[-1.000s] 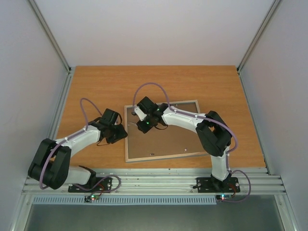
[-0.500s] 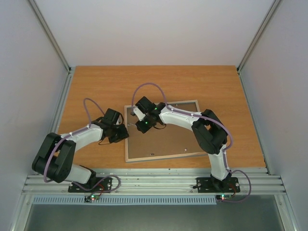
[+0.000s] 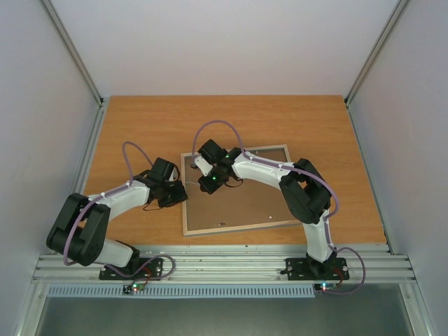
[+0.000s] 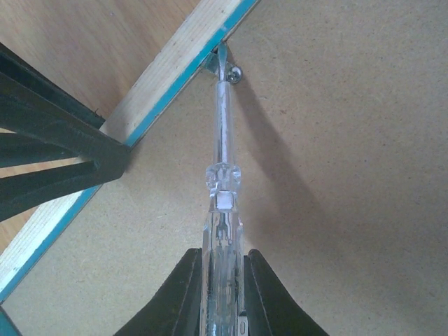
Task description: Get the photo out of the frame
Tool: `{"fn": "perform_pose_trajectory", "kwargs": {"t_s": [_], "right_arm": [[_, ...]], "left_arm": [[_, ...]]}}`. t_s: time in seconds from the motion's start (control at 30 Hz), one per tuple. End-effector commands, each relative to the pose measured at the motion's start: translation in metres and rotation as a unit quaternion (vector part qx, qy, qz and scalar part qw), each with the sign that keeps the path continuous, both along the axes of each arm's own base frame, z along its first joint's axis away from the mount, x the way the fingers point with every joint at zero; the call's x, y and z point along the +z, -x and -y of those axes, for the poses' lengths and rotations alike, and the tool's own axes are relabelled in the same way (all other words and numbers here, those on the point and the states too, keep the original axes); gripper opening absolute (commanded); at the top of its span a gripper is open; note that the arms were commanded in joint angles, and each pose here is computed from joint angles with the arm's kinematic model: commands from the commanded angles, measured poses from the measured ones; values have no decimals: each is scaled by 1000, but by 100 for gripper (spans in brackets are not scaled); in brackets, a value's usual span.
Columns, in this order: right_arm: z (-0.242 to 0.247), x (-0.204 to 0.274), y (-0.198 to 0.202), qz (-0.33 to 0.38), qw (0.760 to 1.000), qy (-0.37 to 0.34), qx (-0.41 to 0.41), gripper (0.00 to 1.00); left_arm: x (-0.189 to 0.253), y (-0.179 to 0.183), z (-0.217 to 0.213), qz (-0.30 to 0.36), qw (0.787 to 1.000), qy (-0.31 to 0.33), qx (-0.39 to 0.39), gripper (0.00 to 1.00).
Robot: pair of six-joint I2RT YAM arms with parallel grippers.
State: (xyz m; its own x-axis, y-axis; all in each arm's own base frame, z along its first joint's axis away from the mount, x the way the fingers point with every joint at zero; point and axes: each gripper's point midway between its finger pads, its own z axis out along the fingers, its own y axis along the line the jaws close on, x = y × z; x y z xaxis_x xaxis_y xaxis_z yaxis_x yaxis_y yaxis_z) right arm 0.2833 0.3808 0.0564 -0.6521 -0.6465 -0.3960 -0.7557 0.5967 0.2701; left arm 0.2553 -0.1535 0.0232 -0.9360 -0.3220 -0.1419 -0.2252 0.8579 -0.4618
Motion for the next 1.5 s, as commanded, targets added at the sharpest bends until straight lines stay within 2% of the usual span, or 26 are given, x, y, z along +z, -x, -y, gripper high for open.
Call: {"fn": "perform_pose_trajectory", "kwargs": {"t_s": [0.0,0.3,0.53,0.97,1.2,1.47], "right_arm": [[4,-6,16,-35,999,15,24,1],[11,-12,27,-58,997,31,37,1],[21,-11,28,-48,997,48,35,1],[38,5,29,-17,999,39,24,1],[46,27,28,7,1000,-14,18,1],[75,40,11,53,996,-57,-42,1]], "left_arm": [[2,-7,0,7,1000,8,15,9],[2,-6,0,5,1000,7,17,9],[1,-5,-2,2,1000,4,20,8],[0,2,-11,-10,999,-8,52,7],[-2,6,-17,-15,997,-10,76,5],[-6,16,-27,-29,988,2,151,3]]}}
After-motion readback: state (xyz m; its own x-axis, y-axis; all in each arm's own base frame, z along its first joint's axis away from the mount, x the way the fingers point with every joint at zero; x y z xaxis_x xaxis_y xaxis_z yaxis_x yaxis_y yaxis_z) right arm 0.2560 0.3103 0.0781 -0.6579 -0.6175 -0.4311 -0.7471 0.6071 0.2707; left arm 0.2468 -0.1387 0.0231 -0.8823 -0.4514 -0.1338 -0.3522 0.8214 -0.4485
